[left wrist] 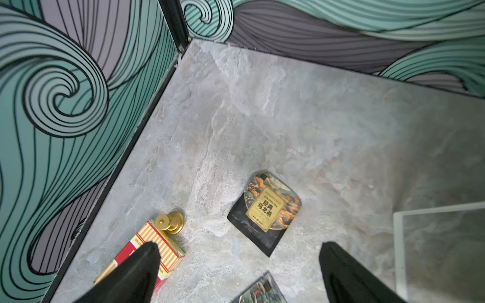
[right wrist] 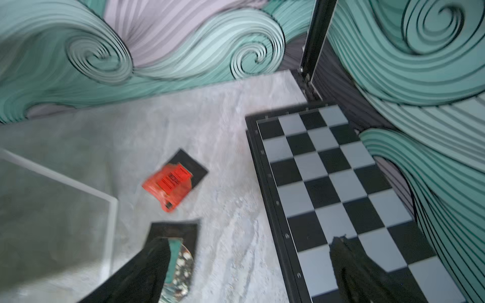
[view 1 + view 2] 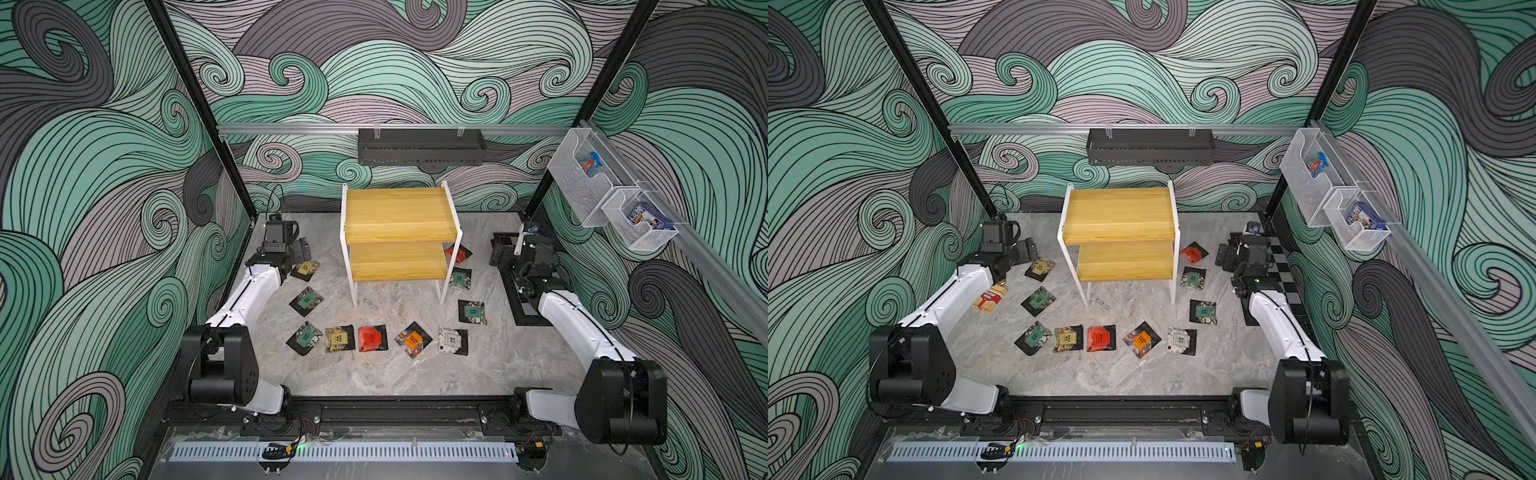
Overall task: Remove the tea bags from the shelf
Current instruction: Reset both arms
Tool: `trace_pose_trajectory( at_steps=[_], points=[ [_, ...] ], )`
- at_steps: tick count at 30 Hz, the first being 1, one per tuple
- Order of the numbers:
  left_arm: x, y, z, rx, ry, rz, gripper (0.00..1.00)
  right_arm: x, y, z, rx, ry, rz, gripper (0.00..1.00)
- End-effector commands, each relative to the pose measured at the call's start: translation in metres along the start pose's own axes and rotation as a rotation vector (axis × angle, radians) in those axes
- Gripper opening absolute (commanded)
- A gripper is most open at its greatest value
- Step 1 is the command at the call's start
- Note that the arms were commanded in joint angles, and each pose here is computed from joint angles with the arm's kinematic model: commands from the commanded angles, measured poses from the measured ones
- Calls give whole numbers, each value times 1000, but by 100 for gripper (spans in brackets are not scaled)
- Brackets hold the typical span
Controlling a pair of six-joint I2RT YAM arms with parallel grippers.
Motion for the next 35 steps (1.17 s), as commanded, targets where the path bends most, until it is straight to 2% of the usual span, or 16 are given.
trace_pose_trajectory(
  at_steps=[1,4,5,8,12,14,17,19,20,24,31,35],
  points=[
    [-17,-8,0,-23,-26,-73,98,-3,7,-7,16,-59,-121,99],
    [-28,-30,4,-25,-27,-67,97,-15,-22,4,54,-13,-55,99],
    [-29,-35,5,-18,-31,-77,96,-17,-28,9,62,2,-66,99],
    [-31,-49,-4,-40,-124,-111,95,-18,-37,22,119,0,-163,99],
    [-30,-62,-12,-101,-196,-204,94,-22,-38,40,164,52,-185,99],
    [-27,-66,-13,-102,-226,-288,94,-20,-43,48,141,112,-266,99],
    [-24,-71,-10,-68,-250,-309,98,-22,-50,59,173,130,-374,99],
    [-25,-79,-8,-70,-270,-326,99,-26,-53,59,174,138,-285,99],
    [-25,-78,-7,-76,-260,-358,99,-28,-52,58,169,134,-314,99],
    [-22,-80,-8,-78,-262,-350,99,-17,-51,64,206,109,-380,99],
    [-20,-80,-11,-97,-231,-380,99,-24,-52,65,203,142,-331,99],
    [-19,-81,-10,-97,-230,-379,99,-20,-51,66,209,145,-359,99]
  ],
)
Point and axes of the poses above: each gripper's point midway between its finger pads, its own x axis back along the fingers, its own z axis along the line the jaws close on, y = z × x, the point moved 3 cm from there along x, back along the fingers, and after that the axes turned 10 degrees about x, right-handed, at the moved point
